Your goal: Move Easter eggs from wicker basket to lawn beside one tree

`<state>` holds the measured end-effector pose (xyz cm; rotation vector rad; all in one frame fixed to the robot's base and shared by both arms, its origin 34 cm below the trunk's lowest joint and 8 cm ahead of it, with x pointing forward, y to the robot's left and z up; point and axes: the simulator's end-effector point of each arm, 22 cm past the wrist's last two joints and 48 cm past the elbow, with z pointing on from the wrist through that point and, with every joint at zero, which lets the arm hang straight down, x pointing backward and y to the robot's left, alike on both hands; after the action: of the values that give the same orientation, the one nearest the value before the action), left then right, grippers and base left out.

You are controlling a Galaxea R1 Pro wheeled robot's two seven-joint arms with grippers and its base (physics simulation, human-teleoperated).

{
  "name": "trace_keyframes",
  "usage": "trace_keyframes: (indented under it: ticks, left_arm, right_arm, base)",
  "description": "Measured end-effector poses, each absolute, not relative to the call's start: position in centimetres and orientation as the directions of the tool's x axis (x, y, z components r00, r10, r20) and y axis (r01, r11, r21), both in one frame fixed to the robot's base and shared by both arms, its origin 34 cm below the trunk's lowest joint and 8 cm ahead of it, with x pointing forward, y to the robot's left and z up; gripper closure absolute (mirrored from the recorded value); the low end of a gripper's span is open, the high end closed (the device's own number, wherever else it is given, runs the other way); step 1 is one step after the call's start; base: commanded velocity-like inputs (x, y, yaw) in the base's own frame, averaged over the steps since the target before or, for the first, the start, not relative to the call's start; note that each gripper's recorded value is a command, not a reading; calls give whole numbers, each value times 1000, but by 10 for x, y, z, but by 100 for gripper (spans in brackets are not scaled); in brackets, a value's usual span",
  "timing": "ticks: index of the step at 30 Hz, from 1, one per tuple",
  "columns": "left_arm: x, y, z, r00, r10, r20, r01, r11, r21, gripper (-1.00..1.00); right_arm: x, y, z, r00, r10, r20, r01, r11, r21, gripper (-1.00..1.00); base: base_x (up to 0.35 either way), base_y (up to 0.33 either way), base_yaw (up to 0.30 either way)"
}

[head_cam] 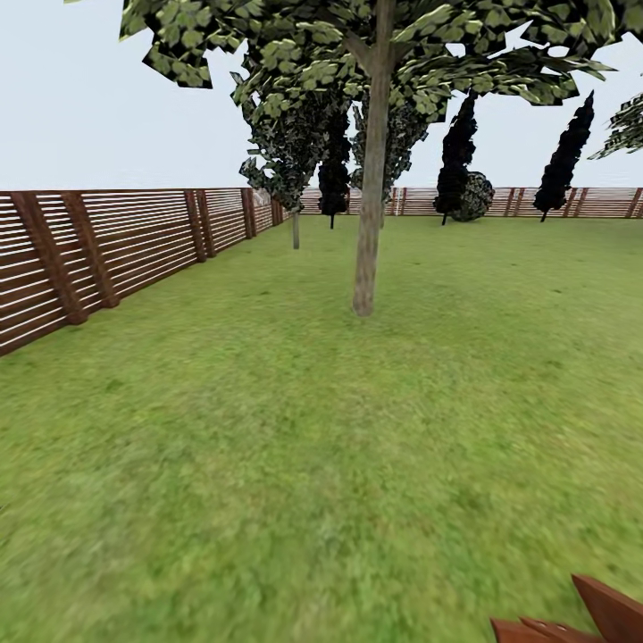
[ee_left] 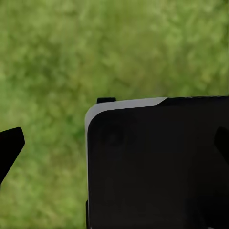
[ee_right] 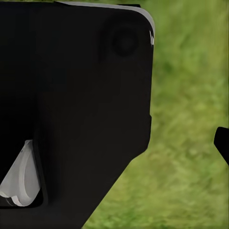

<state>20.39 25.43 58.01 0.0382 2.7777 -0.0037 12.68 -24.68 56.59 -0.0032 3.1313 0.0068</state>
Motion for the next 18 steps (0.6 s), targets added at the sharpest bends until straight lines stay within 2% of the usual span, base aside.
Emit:
trace_keyframes:
  ticks: [18]
  left_arm:
    - [204,254,580,-934,26,-356,27,1000,3,-100]
  right_arm:
    - [127,-247,566,-1000,-2,-10,-2,1000,4,-100]
  base:
    - [116,0,0]
